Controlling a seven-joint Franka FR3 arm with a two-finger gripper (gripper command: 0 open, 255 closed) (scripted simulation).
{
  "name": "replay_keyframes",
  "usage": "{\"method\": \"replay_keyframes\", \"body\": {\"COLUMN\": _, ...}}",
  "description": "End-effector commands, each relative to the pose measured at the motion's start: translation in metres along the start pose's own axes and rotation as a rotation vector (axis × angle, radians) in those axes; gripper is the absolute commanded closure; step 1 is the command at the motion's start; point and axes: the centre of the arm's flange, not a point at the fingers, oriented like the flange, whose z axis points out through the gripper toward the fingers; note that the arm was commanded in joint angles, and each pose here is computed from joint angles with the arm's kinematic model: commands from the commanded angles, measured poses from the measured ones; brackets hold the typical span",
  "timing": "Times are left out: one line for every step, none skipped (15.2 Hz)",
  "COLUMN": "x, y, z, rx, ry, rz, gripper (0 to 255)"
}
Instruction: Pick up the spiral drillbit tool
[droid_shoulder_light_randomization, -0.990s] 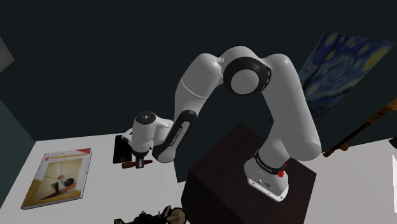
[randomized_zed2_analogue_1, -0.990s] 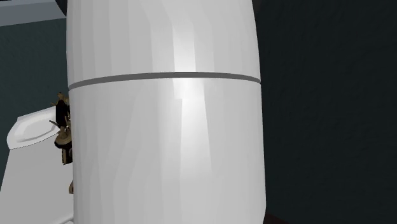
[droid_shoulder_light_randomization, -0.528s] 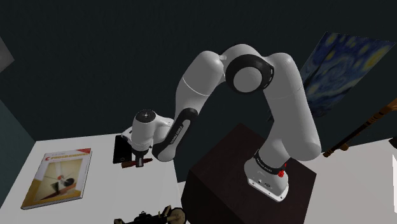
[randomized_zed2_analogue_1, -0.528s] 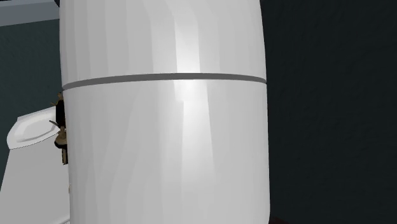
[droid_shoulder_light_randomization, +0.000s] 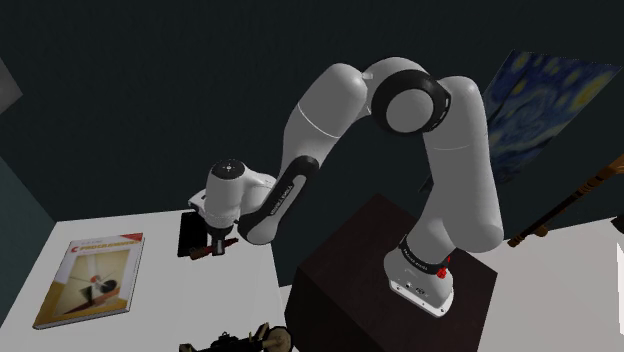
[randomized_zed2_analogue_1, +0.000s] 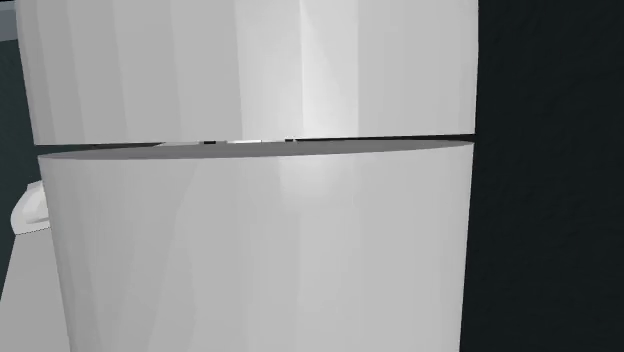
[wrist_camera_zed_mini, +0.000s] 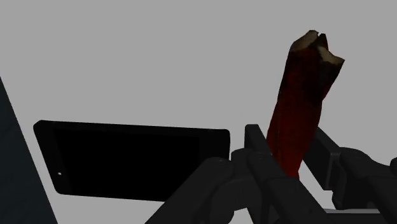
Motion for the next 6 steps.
{"method": "replay_keyframes", "body": {"x": 0.001, "y": 0.000, "z": -0.011, "rx": 0.000, "ry": 0.000, "rz": 0.000, "gripper": 255}}
{"method": "replay_keyframes", "body": {"x": 0.002, "y": 0.000, "z": -0.017, "rx": 0.000, "ry": 0.000, "rz": 0.000, "gripper": 255}}
{"method": "replay_keyframes", "body": {"x": 0.003, "y": 0.001, "z": -0.022, "rx": 0.000, "ry": 0.000, "rz": 0.000, "gripper": 255}}
{"method": "replay_keyframes", "body": {"x": 0.004, "y": 0.001, "z": -0.027, "rx": 0.000, "ry": 0.000, "rz": 0.000, "gripper": 255}}
{"method": "replay_keyframes", "body": {"x": 0.004, "y": 0.001, "z": -0.028, "rx": 0.000, "ry": 0.000, "rz": 0.000, "gripper": 255}}
{"method": "replay_keyframes", "body": {"x": 0.004, "y": 0.001, "z": -0.028, "rx": 0.000, "ry": 0.000, "rz": 0.000, "gripper": 255}}
